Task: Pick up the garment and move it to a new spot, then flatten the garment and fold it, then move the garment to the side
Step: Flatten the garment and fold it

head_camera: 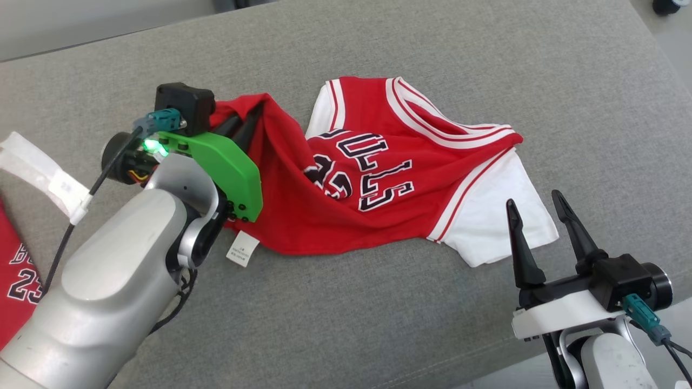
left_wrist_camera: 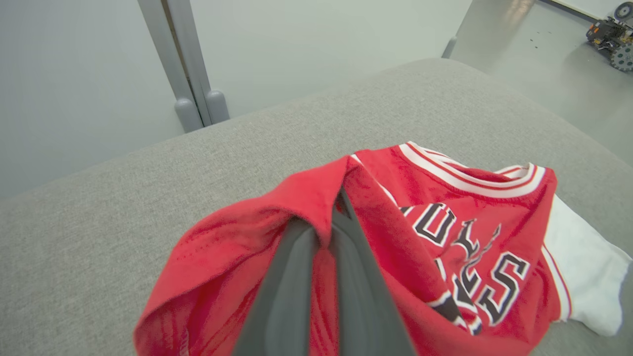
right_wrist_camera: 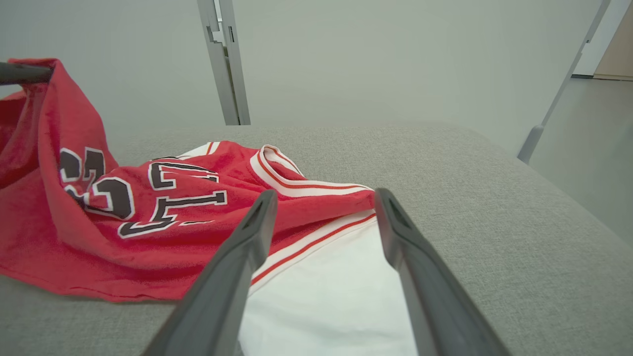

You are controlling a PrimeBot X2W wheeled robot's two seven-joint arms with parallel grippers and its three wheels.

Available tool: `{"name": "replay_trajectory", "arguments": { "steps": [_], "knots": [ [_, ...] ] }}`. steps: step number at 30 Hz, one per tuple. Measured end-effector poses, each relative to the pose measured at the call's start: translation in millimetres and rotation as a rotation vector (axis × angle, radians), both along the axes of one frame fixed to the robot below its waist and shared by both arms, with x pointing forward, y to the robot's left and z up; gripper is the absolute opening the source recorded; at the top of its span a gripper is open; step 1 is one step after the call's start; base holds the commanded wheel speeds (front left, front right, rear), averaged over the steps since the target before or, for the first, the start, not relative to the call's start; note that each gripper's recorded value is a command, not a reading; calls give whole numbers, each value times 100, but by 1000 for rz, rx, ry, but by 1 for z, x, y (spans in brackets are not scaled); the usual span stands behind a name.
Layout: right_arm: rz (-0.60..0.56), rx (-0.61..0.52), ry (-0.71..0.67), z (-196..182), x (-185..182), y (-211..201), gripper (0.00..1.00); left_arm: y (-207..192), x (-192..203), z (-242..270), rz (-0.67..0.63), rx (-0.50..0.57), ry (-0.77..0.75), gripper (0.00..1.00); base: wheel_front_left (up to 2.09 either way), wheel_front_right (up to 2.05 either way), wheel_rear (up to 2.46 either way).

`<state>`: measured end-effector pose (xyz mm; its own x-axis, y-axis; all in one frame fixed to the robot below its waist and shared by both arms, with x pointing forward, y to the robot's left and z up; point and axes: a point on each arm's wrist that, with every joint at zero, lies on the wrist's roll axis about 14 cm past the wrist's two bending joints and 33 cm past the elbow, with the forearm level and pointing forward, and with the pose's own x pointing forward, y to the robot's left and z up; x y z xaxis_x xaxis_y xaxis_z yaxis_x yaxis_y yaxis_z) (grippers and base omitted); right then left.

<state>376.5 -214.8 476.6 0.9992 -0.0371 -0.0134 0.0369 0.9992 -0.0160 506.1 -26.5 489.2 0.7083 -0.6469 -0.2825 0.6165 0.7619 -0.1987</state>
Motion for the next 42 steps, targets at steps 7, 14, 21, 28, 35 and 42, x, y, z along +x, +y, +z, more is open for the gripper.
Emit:
{"name": "replay_trajectory", "arguments": {
  "steps": [7,14,21,28,35,42],
  "knots": [
    [-31,-3,22,-5,-10,-9,100,5,18,-26,43,21,-15,100,0,0,0],
    [-35,1,17,-4,-14,-10,100,27,6,-26,102,-71,-16,100,0,0,0],
    [-2,-1,6,0,-14,0,100,69,-38,-54,160,-62,65,100,0,0,0],
    [40,-8,-7,2,-4,13,100,71,-58,-70,176,-68,120,100,0,0,0],
    [44,-9,4,-3,4,14,100,64,-55,-97,167,-42,195,80,0,0,0],
    [8,-7,23,-7,-1,2,100,59,-55,-115,146,-28,240,0,0,0,0]
  ]
}}
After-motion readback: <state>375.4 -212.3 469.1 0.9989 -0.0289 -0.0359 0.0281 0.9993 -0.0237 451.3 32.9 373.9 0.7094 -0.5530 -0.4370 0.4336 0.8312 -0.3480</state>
